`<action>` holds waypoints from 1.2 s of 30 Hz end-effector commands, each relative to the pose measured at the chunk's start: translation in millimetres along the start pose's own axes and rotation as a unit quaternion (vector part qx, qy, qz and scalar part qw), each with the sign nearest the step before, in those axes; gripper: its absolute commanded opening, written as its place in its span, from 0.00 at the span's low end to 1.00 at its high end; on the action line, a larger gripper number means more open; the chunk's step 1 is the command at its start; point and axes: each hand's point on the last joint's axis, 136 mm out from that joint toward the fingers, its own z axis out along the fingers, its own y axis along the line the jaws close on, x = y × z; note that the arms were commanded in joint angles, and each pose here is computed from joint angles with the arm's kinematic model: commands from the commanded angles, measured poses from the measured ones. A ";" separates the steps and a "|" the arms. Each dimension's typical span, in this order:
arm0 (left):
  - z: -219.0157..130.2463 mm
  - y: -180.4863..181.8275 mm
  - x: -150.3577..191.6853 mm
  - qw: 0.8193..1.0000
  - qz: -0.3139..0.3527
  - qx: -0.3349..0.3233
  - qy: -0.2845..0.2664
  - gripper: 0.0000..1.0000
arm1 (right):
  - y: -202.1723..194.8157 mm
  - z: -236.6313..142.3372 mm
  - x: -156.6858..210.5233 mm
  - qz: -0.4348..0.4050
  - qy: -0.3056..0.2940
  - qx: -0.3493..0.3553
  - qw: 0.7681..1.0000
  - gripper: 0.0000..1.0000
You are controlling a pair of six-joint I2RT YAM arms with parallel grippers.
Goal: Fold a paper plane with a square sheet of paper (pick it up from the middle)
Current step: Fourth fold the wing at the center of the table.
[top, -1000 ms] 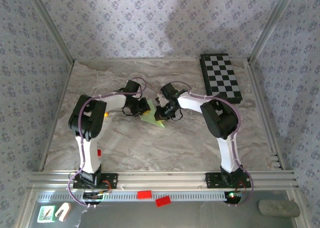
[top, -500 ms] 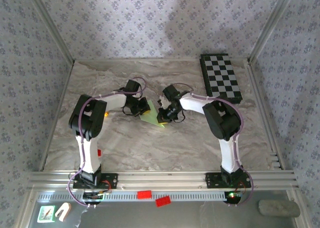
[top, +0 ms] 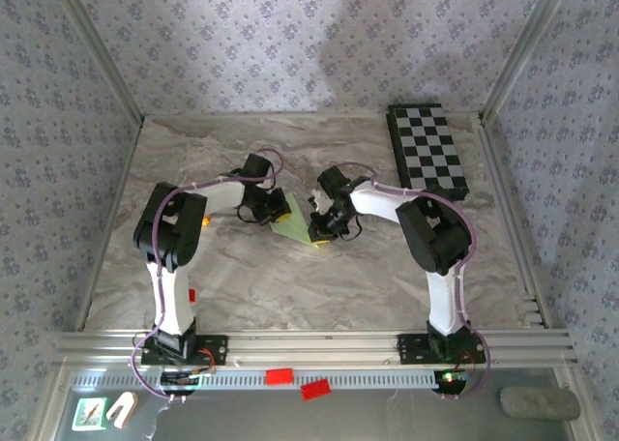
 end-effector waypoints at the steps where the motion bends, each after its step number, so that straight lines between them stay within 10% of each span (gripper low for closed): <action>1: 25.1 77.7 23.5 0.990 -0.042 -0.133 0.031 0.09 | -21.7 4.6 28.6 0.023 0.046 0.036 0.998 0.08; 36: 24.5 74.5 23.9 0.991 -0.040 -0.126 0.033 0.09 | -36.8 0.9 56.3 0.047 0.048 0.055 0.996 0.08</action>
